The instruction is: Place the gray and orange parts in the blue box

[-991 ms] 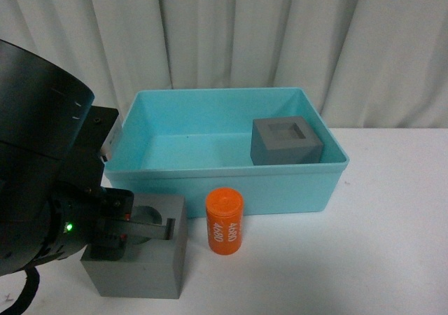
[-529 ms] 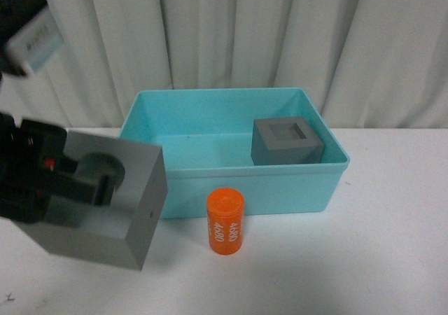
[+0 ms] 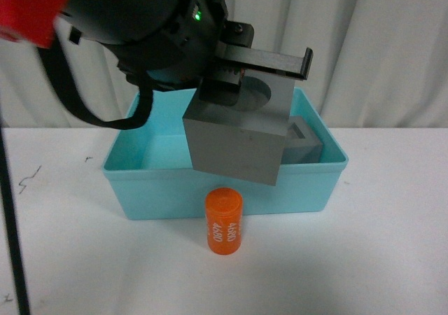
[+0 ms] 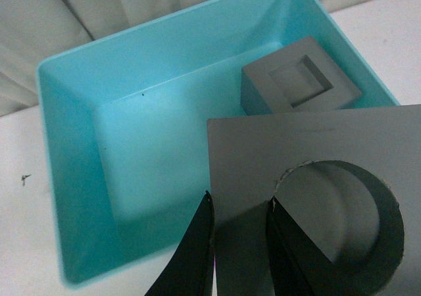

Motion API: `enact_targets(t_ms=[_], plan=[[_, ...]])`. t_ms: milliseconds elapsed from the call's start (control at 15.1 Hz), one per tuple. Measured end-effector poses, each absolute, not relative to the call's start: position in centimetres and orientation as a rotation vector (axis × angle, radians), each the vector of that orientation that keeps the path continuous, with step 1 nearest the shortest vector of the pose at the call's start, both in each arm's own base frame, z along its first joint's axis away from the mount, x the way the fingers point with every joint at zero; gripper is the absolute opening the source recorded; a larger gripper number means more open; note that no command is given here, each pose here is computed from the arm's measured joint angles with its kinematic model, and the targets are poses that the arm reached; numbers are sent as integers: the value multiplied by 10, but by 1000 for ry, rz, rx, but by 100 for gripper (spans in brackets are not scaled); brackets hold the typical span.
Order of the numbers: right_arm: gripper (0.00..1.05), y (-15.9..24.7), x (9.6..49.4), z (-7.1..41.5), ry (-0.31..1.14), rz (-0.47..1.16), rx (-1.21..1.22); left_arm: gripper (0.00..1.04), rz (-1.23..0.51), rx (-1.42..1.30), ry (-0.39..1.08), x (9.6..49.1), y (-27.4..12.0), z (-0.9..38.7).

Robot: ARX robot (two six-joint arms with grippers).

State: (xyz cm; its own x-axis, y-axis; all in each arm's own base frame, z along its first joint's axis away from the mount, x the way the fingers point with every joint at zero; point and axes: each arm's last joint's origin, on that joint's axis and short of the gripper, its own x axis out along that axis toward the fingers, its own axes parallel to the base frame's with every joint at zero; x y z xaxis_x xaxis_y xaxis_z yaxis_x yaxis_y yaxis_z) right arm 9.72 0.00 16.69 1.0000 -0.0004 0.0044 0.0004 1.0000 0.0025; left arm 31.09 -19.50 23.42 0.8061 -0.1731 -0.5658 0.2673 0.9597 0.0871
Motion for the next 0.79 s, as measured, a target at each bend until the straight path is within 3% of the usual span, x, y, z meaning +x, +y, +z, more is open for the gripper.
enact_targets(t_ms=[330, 793], plan=[[98, 0, 97, 167, -4, 0, 2, 17, -117, 75, 619, 377, -195, 216], [98, 0, 97, 167, -5, 0, 3, 17, 25, 39, 637, 407, -149, 194]])
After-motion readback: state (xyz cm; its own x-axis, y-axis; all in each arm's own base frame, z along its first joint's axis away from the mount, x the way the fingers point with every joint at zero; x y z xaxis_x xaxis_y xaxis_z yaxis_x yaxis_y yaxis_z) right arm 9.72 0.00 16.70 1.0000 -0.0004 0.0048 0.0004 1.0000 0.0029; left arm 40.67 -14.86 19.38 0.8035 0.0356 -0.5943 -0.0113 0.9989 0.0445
